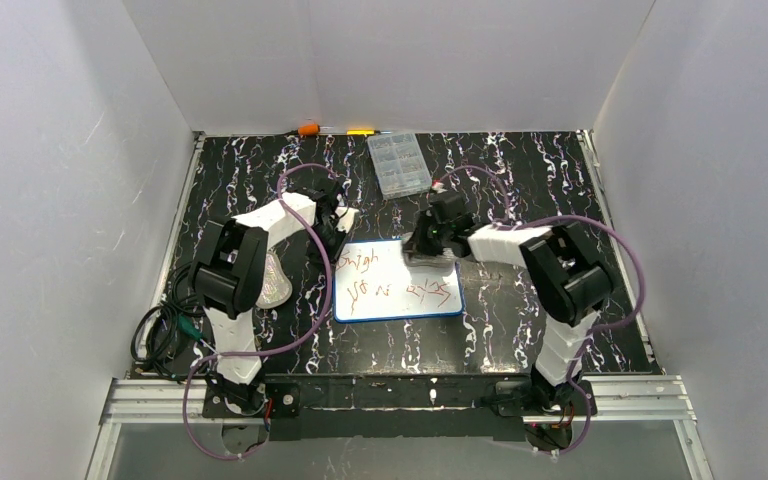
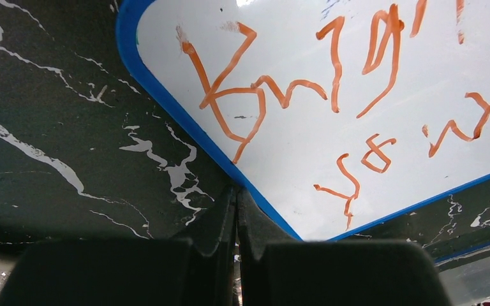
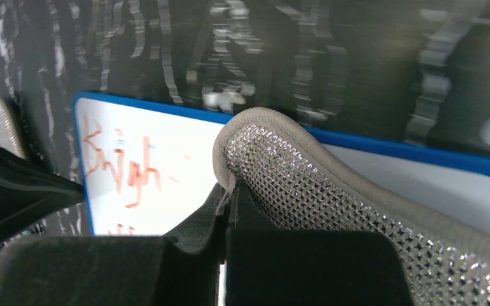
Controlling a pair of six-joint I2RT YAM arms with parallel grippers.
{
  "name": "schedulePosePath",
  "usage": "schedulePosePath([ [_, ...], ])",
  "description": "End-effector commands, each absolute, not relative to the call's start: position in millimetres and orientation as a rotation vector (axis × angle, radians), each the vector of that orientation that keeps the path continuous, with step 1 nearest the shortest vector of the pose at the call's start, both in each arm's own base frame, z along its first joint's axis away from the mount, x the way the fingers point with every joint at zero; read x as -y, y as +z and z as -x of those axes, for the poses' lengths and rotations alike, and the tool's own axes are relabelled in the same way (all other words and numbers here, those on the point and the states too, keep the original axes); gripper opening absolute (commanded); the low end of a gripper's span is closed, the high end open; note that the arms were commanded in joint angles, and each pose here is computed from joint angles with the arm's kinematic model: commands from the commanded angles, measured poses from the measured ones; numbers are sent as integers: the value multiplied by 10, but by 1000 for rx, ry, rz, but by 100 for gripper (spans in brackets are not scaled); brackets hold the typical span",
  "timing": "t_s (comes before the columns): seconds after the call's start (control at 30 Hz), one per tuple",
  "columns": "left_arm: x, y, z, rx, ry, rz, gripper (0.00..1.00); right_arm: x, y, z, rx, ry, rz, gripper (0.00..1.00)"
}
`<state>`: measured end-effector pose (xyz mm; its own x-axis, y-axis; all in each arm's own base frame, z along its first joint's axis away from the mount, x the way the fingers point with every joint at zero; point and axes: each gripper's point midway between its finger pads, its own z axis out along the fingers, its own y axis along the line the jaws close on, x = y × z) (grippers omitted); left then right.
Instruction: Erase the whiteboard
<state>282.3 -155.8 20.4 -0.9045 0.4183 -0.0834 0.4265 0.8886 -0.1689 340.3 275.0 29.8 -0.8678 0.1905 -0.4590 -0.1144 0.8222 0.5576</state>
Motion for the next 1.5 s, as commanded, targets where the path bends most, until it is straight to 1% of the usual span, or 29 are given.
schedulePosePath([
  [0.0,1511,14,-2867,-3025,-230,-703,0,-3499,177,-3072,-2551,931,66,1],
  [0.1,1494,17,-2852,-3027,-221,-706,0,-3474,222,-3115,-2546,900,58,1],
  [0.27,1457,11,-2835,-3031,-206,-708,0,-2669,244,-3256,-2561,743,-40,1],
  [0.37,1454,20,-2853,-3029,-211,-698,0,-2135,174,-3197,-2582,700,-126,1],
  [0.47,1464,19,-2862,-3028,-218,-697,0,-1893,78,-3082,-2606,670,-148,1],
  [0.57,1479,12,-2870,-3032,-222,-695,0,-1977,-13,-3001,-2627,729,-161,1],
  [0.67,1498,24,-2878,-3031,-237,-691,0,-2226,-18,-3011,-2613,791,-157,1],
  [0.8,1515,27,-2877,-3029,-255,-697,0,-2809,-68,-2937,-2628,853,-74,1],
  [0.97,1554,33,-2875,-3034,-283,-694,0,-3754,-55,-2777,-2610,1024,49,1],
  [1.07,1548,54,-2882,-3030,-277,-694,0,-4089,-11,-2787,-2594,1097,69,1],
  [1.17,1533,77,-2874,-3027,-274,-687,0,-3981,35,-2944,-2582,1061,8,1],
  [1.23,1530,89,-2867,-3028,-287,-675,0,-3704,91,-3084,-2561,1040,-70,1],
  [1.37,1531,106,-2875,-3028,-313,-658,0,-3026,189,-3182,-2522,1007,-221,1],
  [1.47,1545,107,-2891,-3024,-323,-659,0,-2810,267,-3181,-2503,1004,-251,1],
])
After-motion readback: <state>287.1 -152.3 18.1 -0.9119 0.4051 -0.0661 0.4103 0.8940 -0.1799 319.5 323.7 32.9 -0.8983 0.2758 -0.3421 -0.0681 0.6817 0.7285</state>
